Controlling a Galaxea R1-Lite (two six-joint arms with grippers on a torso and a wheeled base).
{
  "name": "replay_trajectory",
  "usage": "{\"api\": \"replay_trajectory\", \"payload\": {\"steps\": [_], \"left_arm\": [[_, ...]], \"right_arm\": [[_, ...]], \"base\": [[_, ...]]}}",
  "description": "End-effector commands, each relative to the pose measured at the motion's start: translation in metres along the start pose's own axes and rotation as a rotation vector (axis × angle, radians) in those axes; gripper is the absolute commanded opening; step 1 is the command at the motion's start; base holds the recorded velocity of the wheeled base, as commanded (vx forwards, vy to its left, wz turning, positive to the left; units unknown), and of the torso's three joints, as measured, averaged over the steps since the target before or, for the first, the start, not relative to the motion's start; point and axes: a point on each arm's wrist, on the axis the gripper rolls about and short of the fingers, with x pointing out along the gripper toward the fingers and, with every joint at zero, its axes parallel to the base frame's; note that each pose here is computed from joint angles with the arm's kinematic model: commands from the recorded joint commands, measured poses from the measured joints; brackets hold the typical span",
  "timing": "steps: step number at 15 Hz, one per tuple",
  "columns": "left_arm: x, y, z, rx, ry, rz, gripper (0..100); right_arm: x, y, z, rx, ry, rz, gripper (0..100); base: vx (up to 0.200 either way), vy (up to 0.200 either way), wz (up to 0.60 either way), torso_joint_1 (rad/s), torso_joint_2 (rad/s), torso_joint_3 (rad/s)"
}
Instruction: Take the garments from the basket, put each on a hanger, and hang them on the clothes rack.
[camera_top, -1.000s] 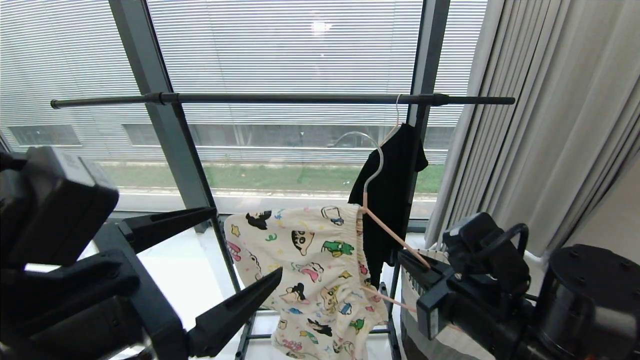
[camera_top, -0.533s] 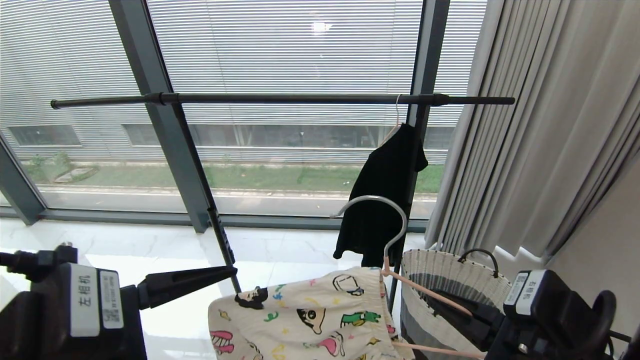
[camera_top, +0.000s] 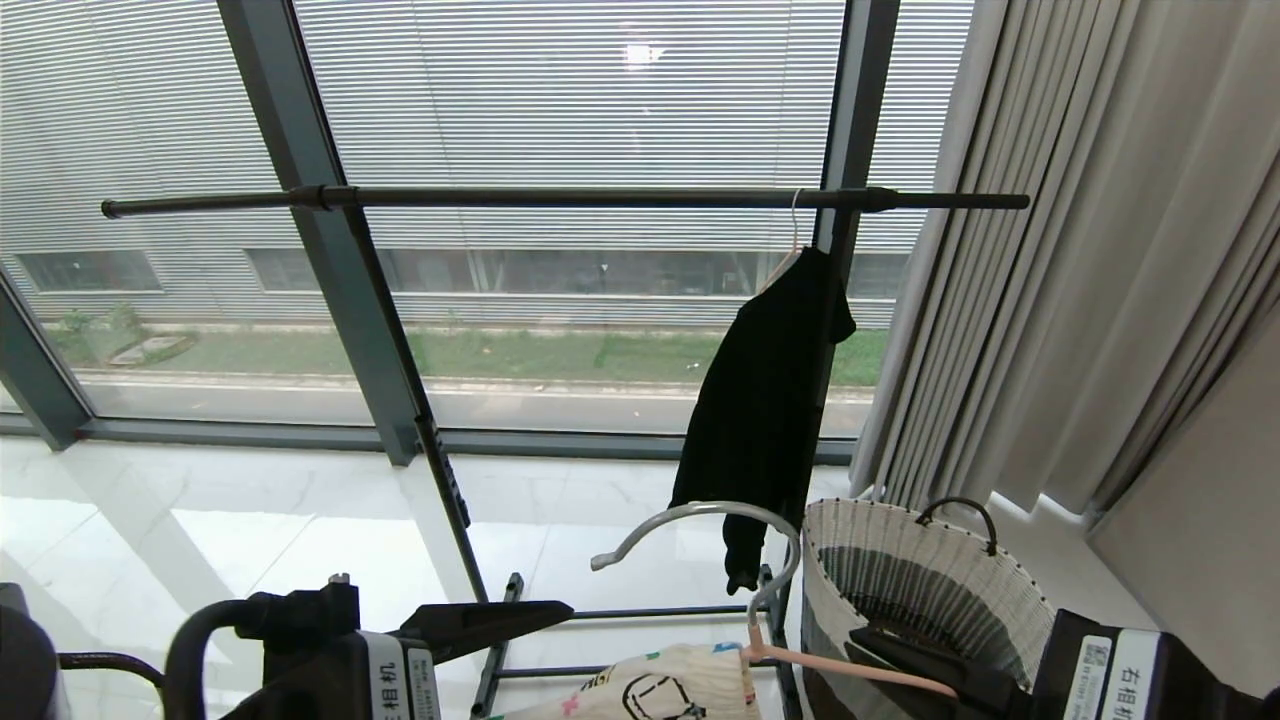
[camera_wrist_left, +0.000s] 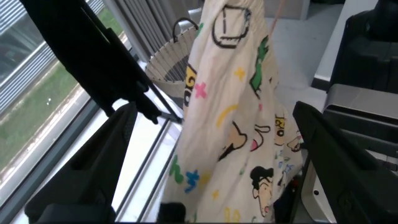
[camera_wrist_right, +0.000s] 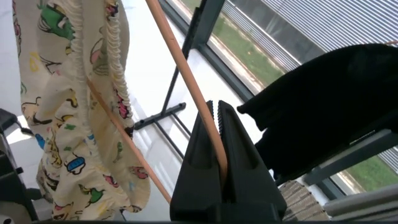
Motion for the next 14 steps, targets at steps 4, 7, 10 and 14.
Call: {"api": "replay_trajectory", "payload": {"steps": [4,7,10,14], "left_arm": [[0.006,0.000,-0.006,-0.009,0.042,0.002,100],[0.011,0.004,-0.009,-0.019,0.067,0.018,100],[0.013,0.005,-0.010,-0.025,0.071,0.025,0],[0.013,0.006,-0.009,-0.023,0.068,0.025,0]], "right_arm": [[-0.006,0.006,0.004,-0.006,-0.028,0.036,0],[-0.012,0.007,0.003,-0.022,-0.038,0.049,0],[-0.014,0.008,0.005,-0.026,-0.048,0.057,0],[-0.014,0.009,0.005,-0.027,-0.049,0.064,0]], "base": [[0.000,0.000,0.00,0.000,0.00,0.000],[0.000,0.000,0.00,0.000,0.00,0.000],[0.000,0.000,0.00,0.000,0.00,0.000],[0.000,0.000,0.00,0.000,0.00,0.000]]}}
